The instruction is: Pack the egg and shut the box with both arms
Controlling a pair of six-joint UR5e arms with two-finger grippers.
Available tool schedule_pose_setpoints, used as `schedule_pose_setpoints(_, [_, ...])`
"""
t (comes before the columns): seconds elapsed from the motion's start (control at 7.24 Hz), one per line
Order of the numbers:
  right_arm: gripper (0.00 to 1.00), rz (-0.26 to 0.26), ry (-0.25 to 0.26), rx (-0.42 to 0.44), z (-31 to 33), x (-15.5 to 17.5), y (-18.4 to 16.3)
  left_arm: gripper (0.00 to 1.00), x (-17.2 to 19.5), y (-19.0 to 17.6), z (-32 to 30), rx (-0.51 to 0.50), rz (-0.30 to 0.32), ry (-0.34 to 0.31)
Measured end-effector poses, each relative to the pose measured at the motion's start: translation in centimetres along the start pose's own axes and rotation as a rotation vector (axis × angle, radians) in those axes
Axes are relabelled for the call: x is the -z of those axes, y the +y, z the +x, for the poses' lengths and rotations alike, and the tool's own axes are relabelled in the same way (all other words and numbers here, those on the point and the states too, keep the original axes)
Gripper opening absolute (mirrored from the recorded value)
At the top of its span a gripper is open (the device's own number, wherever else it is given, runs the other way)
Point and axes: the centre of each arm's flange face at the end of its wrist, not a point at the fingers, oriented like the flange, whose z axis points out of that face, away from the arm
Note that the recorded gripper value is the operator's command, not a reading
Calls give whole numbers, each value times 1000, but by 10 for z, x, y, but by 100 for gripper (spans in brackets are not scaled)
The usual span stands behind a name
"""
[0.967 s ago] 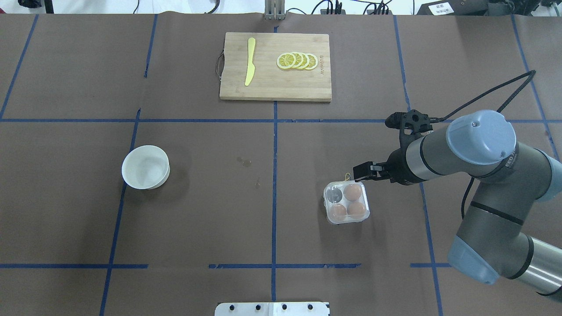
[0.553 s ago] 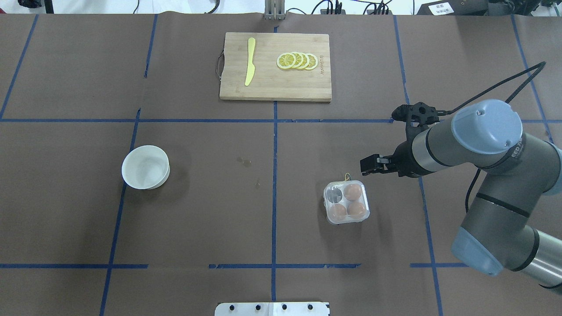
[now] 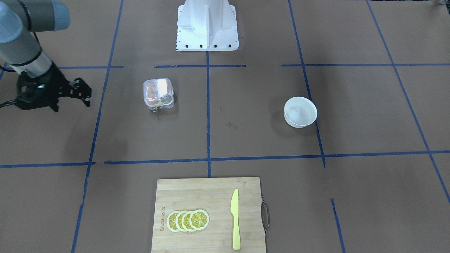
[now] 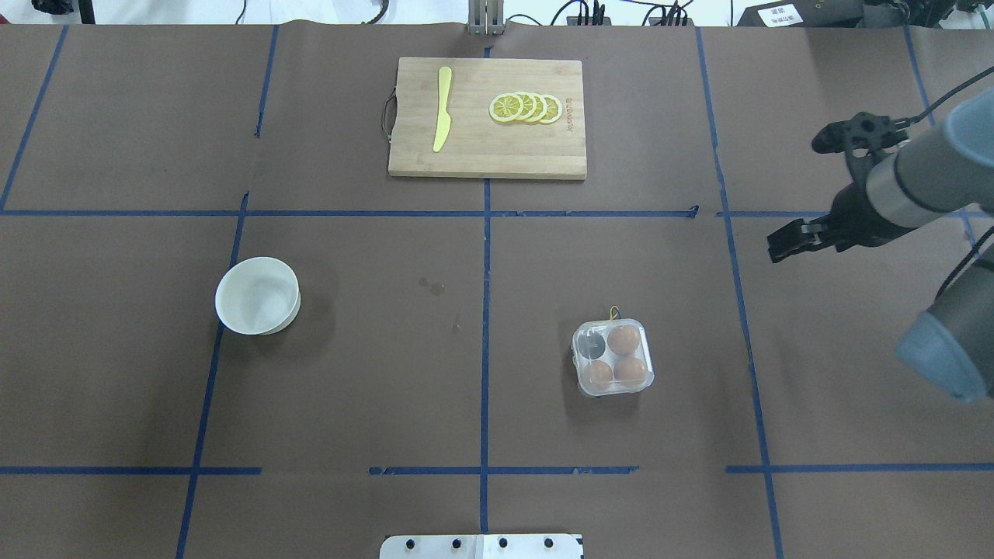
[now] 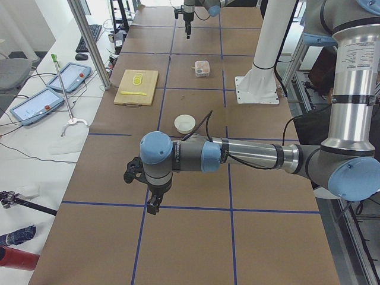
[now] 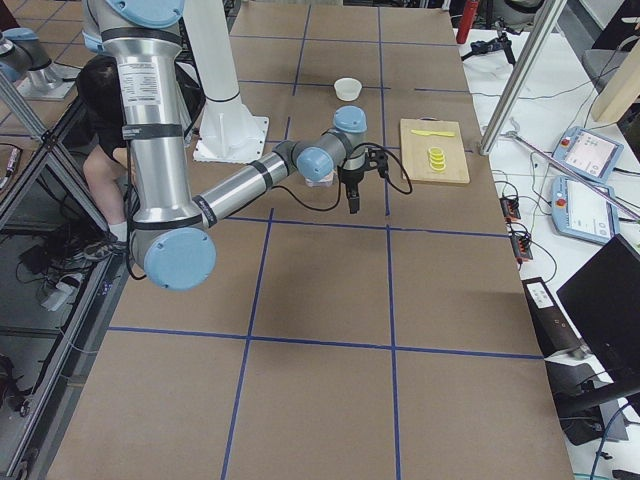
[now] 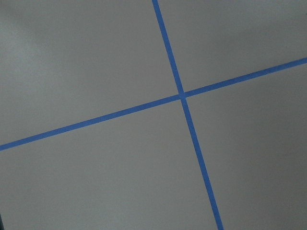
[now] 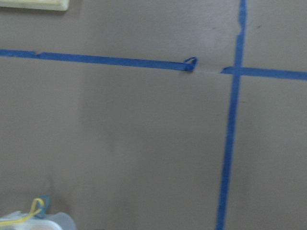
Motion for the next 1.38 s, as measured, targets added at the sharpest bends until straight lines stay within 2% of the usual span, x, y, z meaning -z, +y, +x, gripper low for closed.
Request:
schedule_pose_setpoints(0.28, [100, -43, 70, 99, 143, 24, 10, 100, 0, -1, 0, -4, 4, -3])
schedule_pose_setpoints(0.55, [100, -100, 97, 135, 243, 55, 36, 100, 1, -2, 1, -7, 6, -4])
schedule_pose_setpoints(0.83, [100, -171, 96, 99, 293, 63, 75, 100, 0, -2, 0, -5, 4, -3])
schedule_pose_setpoints(1.38, [100, -210, 89, 60, 310, 52, 94, 100, -3, 3, -3, -1, 2, -2])
